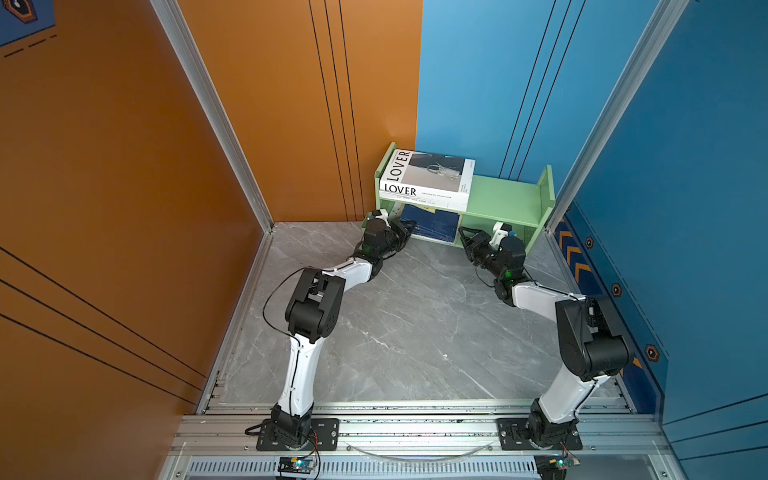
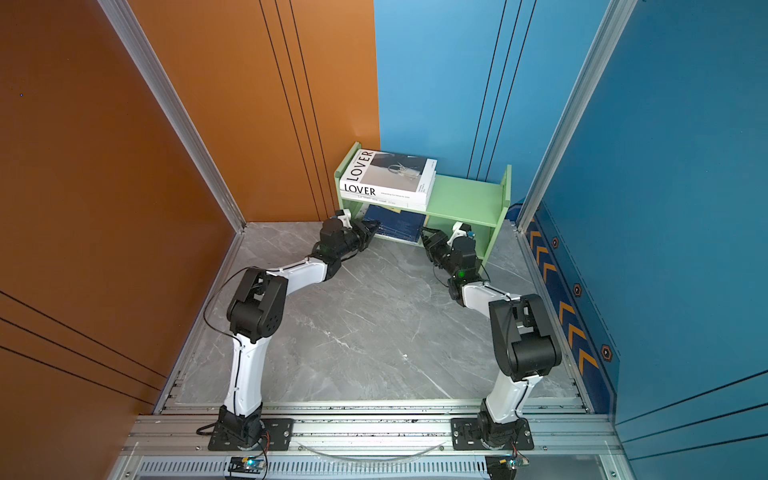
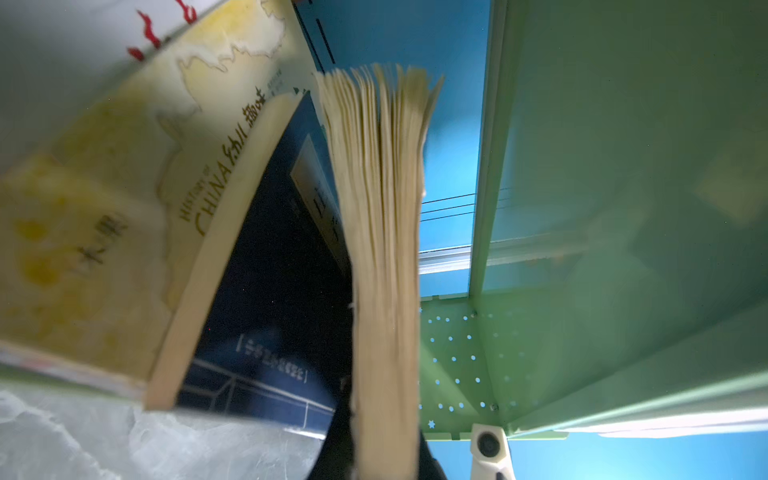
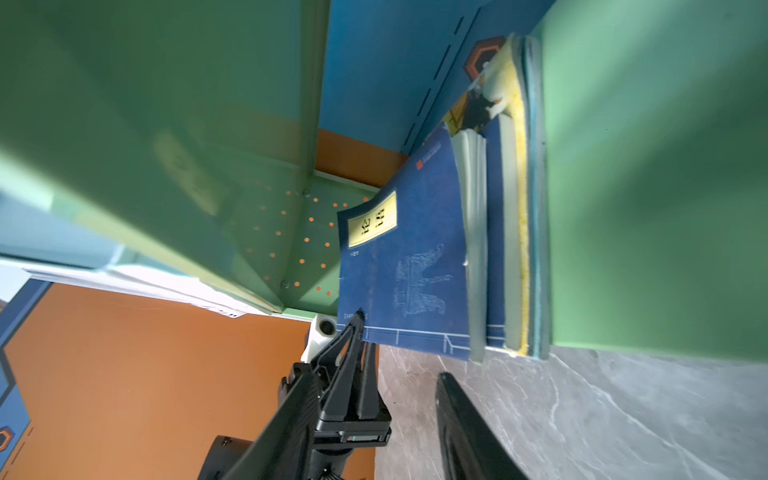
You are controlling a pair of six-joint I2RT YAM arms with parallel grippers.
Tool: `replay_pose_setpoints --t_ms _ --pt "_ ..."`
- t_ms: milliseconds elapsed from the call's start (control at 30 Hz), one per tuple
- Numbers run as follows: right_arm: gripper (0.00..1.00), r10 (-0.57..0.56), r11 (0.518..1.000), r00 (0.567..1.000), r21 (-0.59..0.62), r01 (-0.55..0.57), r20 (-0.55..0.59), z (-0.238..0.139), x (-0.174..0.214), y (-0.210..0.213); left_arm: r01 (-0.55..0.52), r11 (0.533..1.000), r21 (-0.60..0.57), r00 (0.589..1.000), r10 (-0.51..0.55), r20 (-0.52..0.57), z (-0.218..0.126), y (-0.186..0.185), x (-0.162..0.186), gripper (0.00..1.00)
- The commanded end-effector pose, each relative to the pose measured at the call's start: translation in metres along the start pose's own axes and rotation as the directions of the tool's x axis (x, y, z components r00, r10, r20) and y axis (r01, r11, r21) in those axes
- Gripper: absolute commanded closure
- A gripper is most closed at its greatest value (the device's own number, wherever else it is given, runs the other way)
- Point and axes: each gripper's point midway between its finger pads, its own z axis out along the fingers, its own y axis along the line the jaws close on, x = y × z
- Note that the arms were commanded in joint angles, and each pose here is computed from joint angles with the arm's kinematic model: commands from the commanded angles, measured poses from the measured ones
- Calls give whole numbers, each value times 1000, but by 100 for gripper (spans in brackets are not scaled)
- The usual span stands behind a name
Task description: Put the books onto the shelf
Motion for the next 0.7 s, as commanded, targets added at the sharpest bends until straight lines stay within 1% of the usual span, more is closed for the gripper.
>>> replay_pose_setpoints --t_ms 0,667 --pt "51 -28 999 1000 34 27 7 -2 -2 -8 -5 996 90 1000 4 4 5 -25 -4 92" --pt "50 -34 999 999 0 34 -11 13 2 1 38 998 57 999 -38 13 14 -9 -2 92"
